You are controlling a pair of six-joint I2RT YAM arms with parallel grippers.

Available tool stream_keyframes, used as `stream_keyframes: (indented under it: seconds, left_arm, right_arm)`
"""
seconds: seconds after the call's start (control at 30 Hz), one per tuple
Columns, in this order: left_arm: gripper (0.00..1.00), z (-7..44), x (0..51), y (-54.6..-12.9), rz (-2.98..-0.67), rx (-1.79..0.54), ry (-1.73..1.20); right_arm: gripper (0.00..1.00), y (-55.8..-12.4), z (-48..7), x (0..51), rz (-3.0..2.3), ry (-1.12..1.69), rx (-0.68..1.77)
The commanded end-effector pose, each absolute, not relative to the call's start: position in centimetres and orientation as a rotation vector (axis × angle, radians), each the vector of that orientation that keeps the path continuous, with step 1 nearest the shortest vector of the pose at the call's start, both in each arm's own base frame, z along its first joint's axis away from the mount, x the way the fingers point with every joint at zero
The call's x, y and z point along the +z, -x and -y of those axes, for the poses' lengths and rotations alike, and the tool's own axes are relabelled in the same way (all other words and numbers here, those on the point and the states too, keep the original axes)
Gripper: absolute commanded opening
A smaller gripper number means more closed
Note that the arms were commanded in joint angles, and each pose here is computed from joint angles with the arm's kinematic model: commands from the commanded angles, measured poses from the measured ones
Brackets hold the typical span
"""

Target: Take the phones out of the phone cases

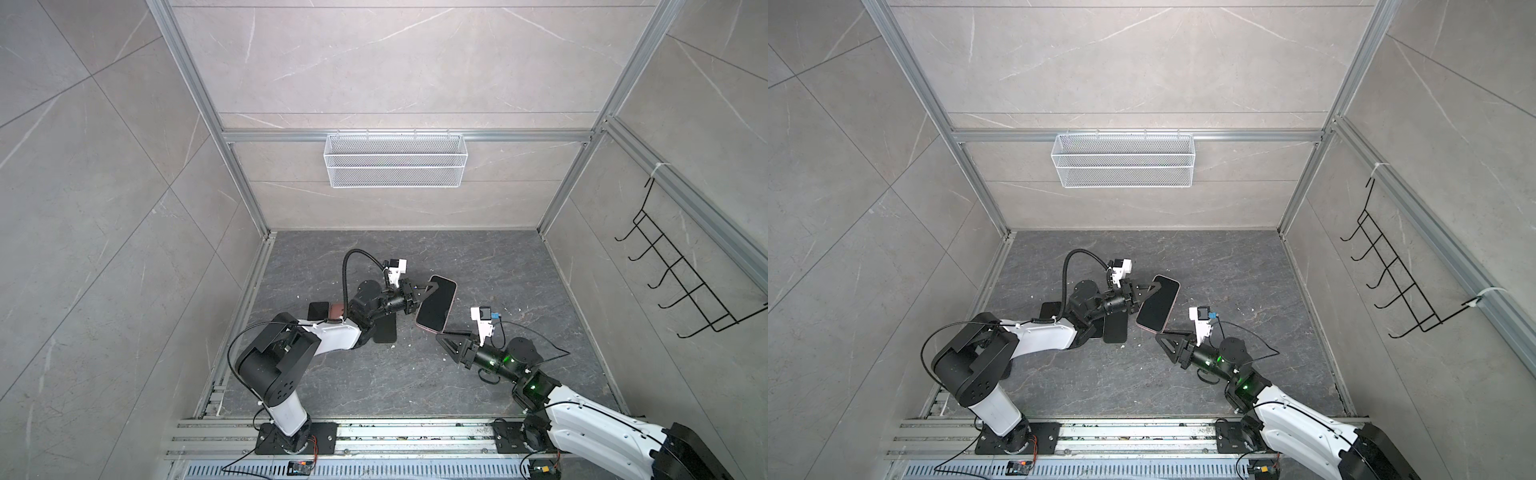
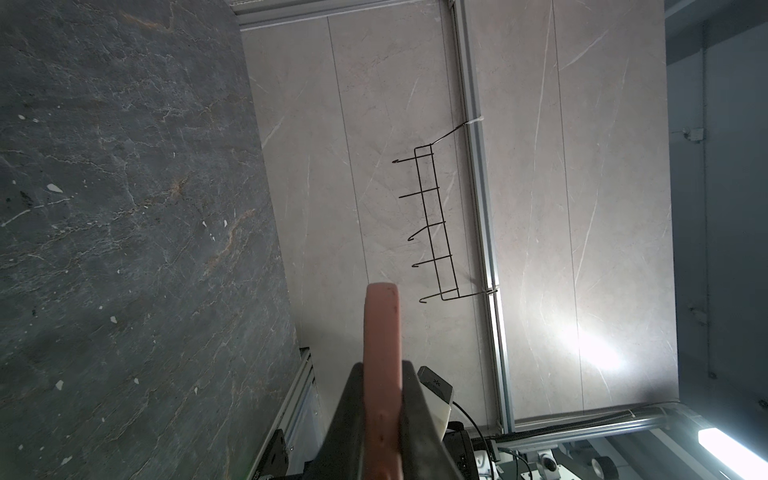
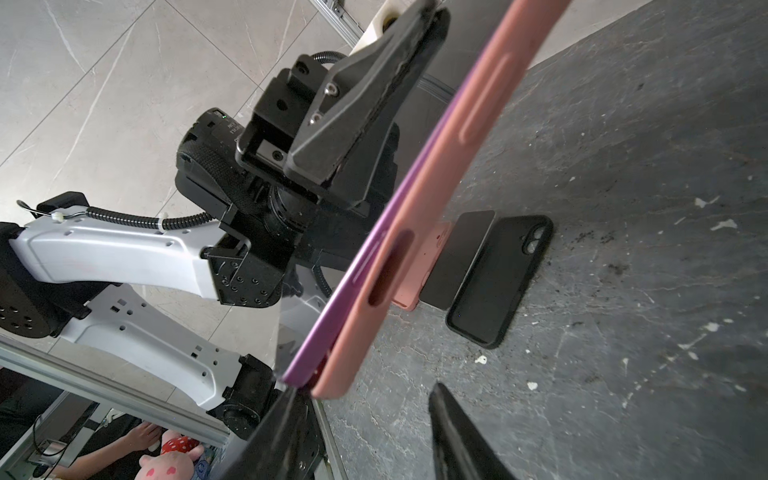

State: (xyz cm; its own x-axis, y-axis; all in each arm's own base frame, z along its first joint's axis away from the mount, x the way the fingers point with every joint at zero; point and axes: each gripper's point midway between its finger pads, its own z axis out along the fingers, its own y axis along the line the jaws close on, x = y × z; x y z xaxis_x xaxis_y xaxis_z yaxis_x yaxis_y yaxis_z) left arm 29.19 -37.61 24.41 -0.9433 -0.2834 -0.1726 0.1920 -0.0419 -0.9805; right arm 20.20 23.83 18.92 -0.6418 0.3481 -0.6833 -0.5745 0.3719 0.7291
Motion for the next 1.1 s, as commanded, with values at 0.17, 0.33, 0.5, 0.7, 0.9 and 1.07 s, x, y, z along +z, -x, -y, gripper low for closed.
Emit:
stream_keyframes:
  seconds: [0.17,0.33,0.5,0.7,0.9,1.07]
  left_arm:
    - [0.00,38.6,29.4,-26.9,-1.737,-2.162,-0.069]
    - [0.00,39.3,27.3,-26.5,-1.784,-2.147,-0.033]
    - [0.00,39.6,23.5,-27.6,-1.854,-2.082,0.049]
    - [0.59,39.9,18.9,-28.3,-1.947,-2.018,0.104]
    - [0.99,37.3,13.7,-28.3,-2.235,-1.507,0.017]
    - [0.99,36.8,15.8,-27.2,-2.222,-1.366,-0.157]
  right_arm:
    - [0.46,-22.8,-22.0,18.5,-1.780,0.025,1.385]
    - [0.25,-23.9,-21.3,19.8,-1.712,-0.048,1.474]
    - [0.00,-22.7,-22.6,20.4,-1.715,-0.010,1.635]
    - [0.00,-22.8,-22.1,15.6,-1.977,-0.083,1.486]
    - [0.00,-22.1,-18.2,9.7,-2.315,-0.136,1.034]
    - [0.00,-22.3,-18.4,9.2,-2.396,-0.082,0.976]
